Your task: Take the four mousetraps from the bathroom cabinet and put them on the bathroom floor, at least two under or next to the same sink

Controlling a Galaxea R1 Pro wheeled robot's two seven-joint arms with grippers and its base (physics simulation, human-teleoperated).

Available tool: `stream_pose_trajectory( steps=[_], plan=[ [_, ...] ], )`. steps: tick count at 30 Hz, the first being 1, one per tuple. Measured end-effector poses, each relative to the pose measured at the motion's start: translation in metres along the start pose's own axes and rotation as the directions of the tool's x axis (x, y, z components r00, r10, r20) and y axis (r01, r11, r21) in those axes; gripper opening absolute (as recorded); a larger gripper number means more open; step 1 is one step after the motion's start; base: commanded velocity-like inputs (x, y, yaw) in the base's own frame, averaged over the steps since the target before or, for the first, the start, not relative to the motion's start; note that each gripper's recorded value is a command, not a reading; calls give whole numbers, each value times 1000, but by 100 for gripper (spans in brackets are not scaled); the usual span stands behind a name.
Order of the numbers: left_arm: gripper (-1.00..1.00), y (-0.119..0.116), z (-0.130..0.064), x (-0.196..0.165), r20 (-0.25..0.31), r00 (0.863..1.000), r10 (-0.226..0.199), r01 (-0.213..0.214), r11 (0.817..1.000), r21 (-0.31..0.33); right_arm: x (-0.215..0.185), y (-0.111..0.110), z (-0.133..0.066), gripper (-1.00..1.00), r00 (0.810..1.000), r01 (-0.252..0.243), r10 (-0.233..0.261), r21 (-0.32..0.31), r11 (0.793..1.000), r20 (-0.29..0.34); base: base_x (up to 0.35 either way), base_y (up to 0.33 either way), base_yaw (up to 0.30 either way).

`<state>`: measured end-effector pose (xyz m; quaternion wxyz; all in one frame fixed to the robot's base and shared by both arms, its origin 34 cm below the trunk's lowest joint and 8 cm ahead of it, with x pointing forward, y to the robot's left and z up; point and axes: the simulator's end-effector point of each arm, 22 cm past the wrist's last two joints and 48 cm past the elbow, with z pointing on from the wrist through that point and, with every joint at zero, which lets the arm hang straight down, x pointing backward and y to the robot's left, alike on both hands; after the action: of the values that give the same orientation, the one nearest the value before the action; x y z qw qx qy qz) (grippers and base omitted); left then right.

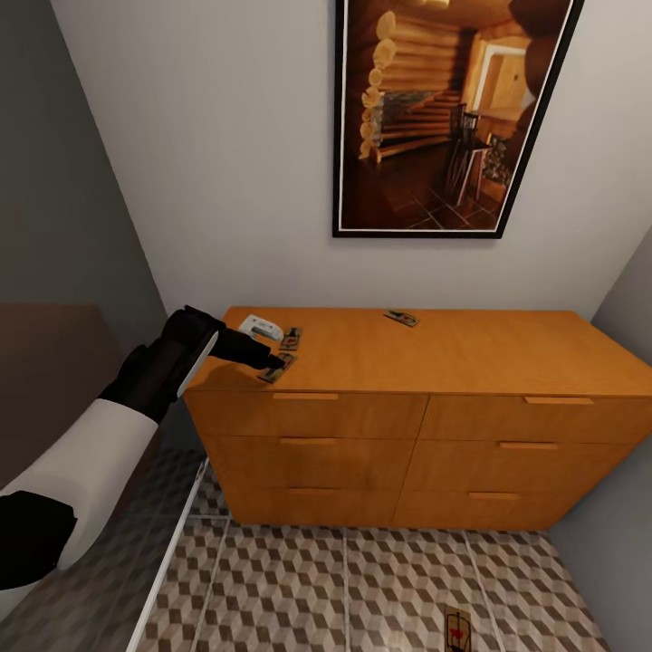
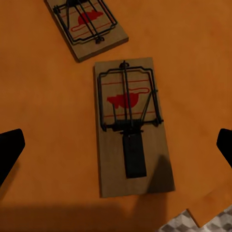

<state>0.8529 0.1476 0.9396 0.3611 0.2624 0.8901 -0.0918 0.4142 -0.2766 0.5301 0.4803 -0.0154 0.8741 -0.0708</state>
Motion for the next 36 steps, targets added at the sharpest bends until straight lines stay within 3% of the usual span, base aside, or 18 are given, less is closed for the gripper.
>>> stream_pose_trajectory(
  steps=[21, 36],
  plan=[
    [100, 0, 3, 3, -7, 1000, -2, 2, 1000, 2, 1, 0, 0, -100, 1000, 0, 0, 0, 1000, -3, 0, 0, 0],
    [100, 2, 16, 17, -39, 999, -18, 19, 1000, 9, 7, 0, -2, -100, 1000, 2, -2, -2, 1000, -18, 0, 0, 0]
  ],
)
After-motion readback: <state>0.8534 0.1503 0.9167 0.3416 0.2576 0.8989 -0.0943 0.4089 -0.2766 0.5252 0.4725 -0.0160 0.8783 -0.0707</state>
